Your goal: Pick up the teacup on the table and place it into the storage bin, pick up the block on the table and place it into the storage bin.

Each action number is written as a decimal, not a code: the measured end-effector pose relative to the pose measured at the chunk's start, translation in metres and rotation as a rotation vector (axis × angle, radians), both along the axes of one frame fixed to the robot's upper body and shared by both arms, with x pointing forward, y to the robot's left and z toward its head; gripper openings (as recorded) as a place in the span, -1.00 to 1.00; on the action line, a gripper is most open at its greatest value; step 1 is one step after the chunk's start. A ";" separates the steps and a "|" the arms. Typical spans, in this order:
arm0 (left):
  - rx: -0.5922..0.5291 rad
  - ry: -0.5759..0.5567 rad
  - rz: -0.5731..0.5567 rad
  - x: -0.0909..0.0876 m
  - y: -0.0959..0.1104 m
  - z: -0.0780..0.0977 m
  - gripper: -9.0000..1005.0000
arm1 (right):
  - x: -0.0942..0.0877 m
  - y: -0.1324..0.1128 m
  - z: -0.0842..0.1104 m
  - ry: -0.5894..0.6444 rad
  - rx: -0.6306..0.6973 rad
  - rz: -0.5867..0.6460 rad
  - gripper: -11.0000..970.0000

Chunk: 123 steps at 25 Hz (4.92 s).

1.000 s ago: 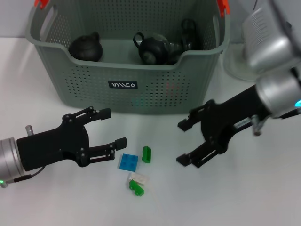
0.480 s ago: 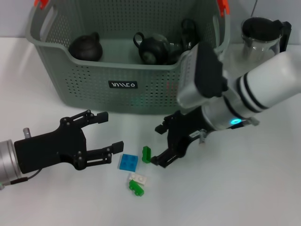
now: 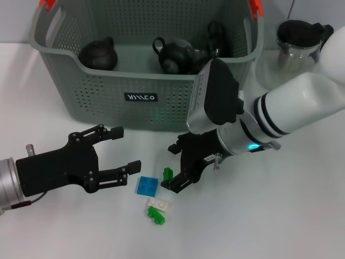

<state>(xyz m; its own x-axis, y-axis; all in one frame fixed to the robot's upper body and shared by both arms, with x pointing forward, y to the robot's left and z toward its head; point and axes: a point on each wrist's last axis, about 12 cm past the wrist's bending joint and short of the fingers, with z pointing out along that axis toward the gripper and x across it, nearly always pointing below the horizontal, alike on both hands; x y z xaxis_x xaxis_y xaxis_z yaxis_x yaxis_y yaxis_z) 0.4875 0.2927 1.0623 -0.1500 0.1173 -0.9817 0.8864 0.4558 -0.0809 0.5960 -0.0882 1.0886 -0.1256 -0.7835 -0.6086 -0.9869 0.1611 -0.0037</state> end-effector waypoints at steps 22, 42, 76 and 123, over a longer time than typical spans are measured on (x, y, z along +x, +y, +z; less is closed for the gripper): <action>0.000 0.002 0.005 0.000 0.000 -0.001 0.68 | -0.006 0.007 -0.013 -0.016 -0.012 -0.007 0.41; -0.008 -0.002 0.003 0.000 -0.001 0.000 0.67 | -0.006 -0.001 -0.006 0.032 0.015 -0.021 -0.11; -0.016 -0.010 0.088 -0.011 0.025 0.005 0.64 | 0.051 -0.068 0.212 -0.262 0.357 -0.331 0.32; 0.932 0.060 -0.467 0.088 -0.103 0.064 0.61 | -0.062 -0.156 0.030 0.371 0.412 -0.213 0.93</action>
